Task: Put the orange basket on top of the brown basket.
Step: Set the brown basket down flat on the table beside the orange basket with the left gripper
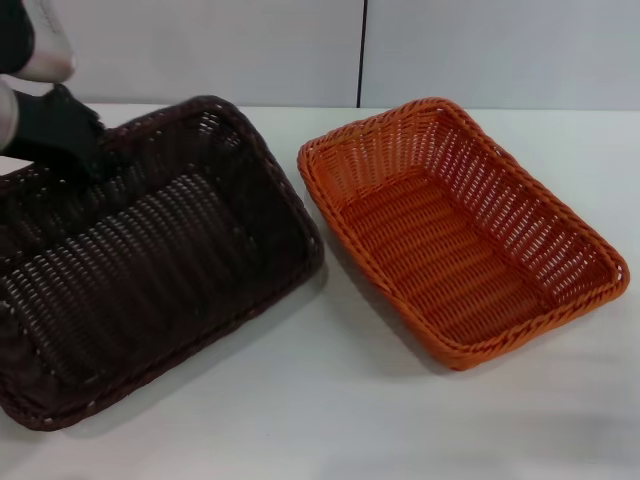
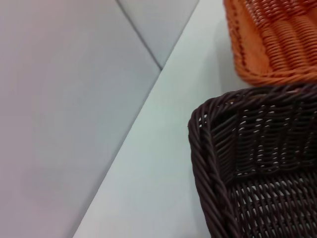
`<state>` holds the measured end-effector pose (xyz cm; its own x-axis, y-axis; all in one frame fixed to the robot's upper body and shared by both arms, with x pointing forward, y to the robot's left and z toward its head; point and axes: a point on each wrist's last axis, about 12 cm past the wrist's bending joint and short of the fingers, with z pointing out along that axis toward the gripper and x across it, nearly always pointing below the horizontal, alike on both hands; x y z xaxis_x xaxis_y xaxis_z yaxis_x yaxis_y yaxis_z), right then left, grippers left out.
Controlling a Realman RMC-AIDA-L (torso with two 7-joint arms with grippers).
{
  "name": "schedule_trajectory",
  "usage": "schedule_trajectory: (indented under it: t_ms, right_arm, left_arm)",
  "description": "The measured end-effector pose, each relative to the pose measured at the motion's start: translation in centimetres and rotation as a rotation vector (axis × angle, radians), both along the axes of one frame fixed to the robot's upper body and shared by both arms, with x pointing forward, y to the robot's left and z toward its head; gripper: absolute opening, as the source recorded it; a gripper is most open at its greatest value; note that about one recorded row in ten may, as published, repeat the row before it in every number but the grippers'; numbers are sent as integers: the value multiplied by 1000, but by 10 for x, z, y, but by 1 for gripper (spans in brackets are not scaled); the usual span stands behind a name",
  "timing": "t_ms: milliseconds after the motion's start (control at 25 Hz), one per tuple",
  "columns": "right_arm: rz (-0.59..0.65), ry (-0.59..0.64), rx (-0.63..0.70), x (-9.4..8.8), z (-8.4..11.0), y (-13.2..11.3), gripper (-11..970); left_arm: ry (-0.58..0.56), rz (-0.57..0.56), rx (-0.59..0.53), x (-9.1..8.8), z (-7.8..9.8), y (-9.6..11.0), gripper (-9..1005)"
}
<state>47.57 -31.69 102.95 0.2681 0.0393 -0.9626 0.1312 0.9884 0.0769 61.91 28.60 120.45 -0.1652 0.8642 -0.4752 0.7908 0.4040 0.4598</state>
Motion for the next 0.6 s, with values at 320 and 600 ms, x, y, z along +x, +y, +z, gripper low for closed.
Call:
schedule_trajectory:
  t_ms: [320,600]
  right_arm:
    - [1,4,-3,-3,-1,0,834]
    - [3,3,-6,-2,-1,0,833]
  left_arm:
    - [9,-79,-37,5,-9,-16,226]
    - [-18,-127,-10,10,-22,-29,227]
